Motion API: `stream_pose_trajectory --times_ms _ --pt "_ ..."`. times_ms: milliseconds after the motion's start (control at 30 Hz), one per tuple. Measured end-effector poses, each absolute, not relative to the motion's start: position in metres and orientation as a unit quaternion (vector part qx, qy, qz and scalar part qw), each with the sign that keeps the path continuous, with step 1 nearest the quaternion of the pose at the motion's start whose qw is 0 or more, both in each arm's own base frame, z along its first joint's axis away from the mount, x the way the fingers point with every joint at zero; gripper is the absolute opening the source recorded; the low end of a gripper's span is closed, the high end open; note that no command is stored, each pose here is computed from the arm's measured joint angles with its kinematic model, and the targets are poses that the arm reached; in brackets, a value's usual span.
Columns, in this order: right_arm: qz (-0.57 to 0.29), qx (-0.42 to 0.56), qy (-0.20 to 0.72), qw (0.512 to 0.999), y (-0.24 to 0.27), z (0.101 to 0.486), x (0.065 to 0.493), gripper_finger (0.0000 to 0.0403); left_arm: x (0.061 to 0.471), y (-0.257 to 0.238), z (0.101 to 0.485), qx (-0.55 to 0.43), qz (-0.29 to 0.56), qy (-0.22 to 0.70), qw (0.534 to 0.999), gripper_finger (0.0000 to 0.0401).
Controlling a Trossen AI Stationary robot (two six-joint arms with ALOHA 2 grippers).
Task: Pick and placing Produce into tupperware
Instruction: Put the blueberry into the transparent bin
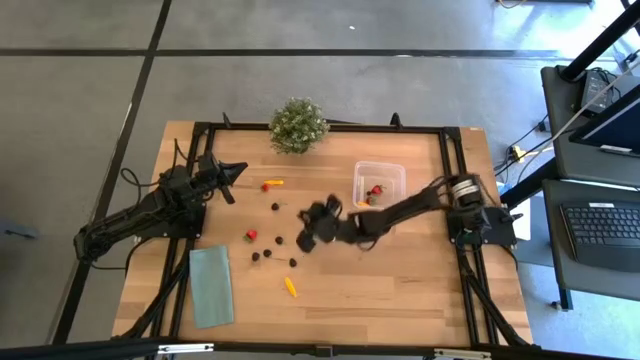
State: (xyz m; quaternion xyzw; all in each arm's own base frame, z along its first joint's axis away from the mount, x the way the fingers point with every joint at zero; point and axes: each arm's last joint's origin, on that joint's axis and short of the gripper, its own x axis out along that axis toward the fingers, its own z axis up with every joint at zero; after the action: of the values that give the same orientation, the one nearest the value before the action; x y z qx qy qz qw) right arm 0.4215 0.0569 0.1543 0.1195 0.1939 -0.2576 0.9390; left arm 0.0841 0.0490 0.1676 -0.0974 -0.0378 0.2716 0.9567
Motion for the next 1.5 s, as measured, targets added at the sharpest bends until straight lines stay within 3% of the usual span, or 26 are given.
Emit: stream_pose_trajectory --times_ms 233,467,667,967,1233,1500 --pt "-0.309 0.151 0.178 0.922 0.016 0.239 0.387 0.0054 0.084 0.049 0.168 -0.097 0.272 -0.039 0.957 0.0000" --pt "-0.373 0.281 0.256 0.846 -0.013 0.284 0.316 0.0054 0.084 0.049 0.168 -0.097 0.271 -0.039 0.957 0.0000" --pt "-0.404 0.351 0.370 0.759 -0.025 0.283 0.276 0.0054 0.084 0.049 0.168 -0.097 0.272 -0.039 0.957 0.0000" --pt "-0.420 0.362 0.467 0.689 -0.049 0.263 0.269 0.0054 0.084 0.049 0.168 -0.097 0.272 -0.039 0.957 0.0000" --pt "-0.405 0.354 0.520 0.663 -0.068 0.232 0.272 0.0054 0.084 0.049 0.168 -0.097 0.272 -0.039 0.957 0.0000" --pt "-0.397 0.343 0.529 0.667 -0.077 0.219 0.274 0.0067 0.084 0.049 0.168 -0.097 0.271 -0.039 0.957 0.0000"
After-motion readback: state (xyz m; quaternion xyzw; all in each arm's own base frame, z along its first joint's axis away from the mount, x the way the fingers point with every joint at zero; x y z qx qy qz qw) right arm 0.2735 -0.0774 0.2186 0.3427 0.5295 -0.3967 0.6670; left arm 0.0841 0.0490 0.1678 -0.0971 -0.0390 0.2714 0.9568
